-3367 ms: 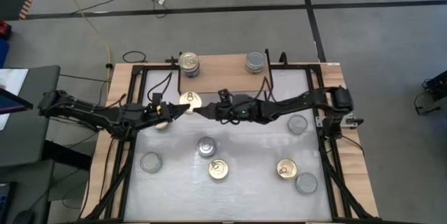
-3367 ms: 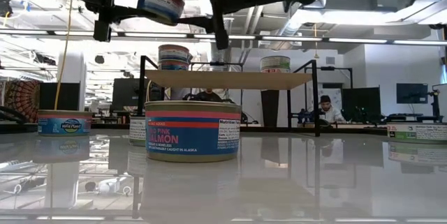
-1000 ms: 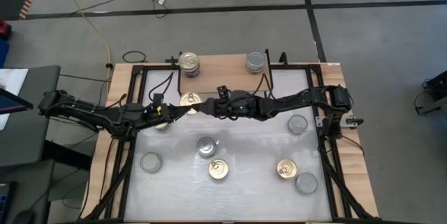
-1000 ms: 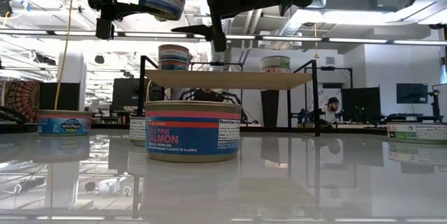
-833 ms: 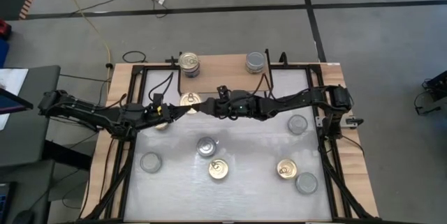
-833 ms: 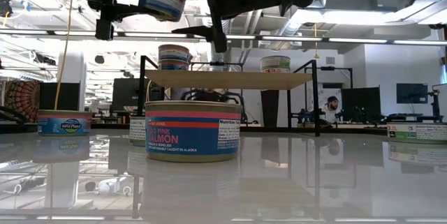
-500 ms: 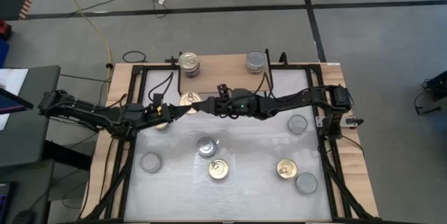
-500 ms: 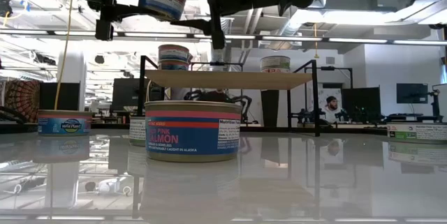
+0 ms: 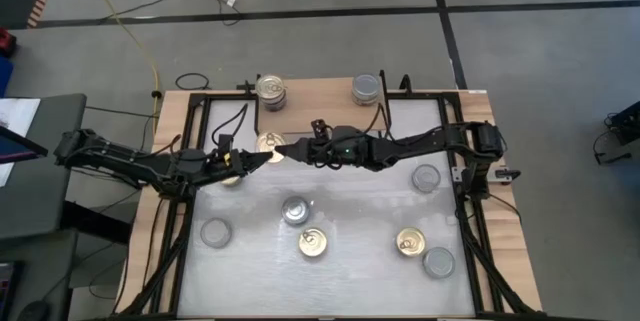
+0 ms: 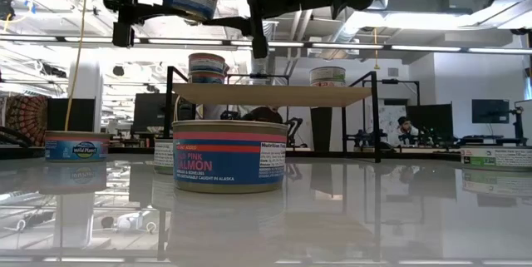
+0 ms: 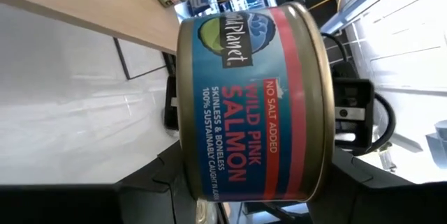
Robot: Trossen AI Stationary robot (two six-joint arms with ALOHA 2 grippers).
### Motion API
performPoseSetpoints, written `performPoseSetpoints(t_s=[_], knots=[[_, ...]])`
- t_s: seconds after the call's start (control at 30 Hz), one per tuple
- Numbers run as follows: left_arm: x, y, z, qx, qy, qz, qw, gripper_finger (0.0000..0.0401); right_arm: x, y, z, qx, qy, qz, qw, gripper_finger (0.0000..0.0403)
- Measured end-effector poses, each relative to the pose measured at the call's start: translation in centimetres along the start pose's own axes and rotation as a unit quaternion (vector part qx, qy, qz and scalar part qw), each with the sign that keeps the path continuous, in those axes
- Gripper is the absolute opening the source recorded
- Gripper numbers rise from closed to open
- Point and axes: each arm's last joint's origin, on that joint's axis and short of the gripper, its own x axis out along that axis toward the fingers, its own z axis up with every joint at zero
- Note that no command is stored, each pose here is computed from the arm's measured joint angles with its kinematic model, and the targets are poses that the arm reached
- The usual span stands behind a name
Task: Stack canned seafood by type on shelf
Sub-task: Put the blue pink tuna can on the shelf aligned with the stacked blue pink tuna cans
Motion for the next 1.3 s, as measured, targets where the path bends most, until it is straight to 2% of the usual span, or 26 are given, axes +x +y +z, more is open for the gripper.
performPoseSetpoints(t_s=[0.23,0.73,1.07,1.3], knots=[[0.0,0.2,-0.1,0.005,0.001,0.011,1.000,0.0200,0.0,-0.1,0.0,-0.010,0.002,-0.004,1.000,0.0224],[0.0,0.4,0.0,0.023,-0.009,0.023,0.999,0.0206,0.0,-0.2,0.0,-0.017,0.007,-0.006,1.000,0.0217],[0.0,0.8,-0.3,0.034,0.012,0.037,0.999,0.0299,0.1,-0.7,1.3,-0.004,-0.001,-0.009,1.000,0.0218],[-1.2,0.6,0.6,0.076,0.009,0.041,0.996,0.0310,0.1,-1.3,3.0,0.015,0.014,-0.002,1.000,0.0218]])
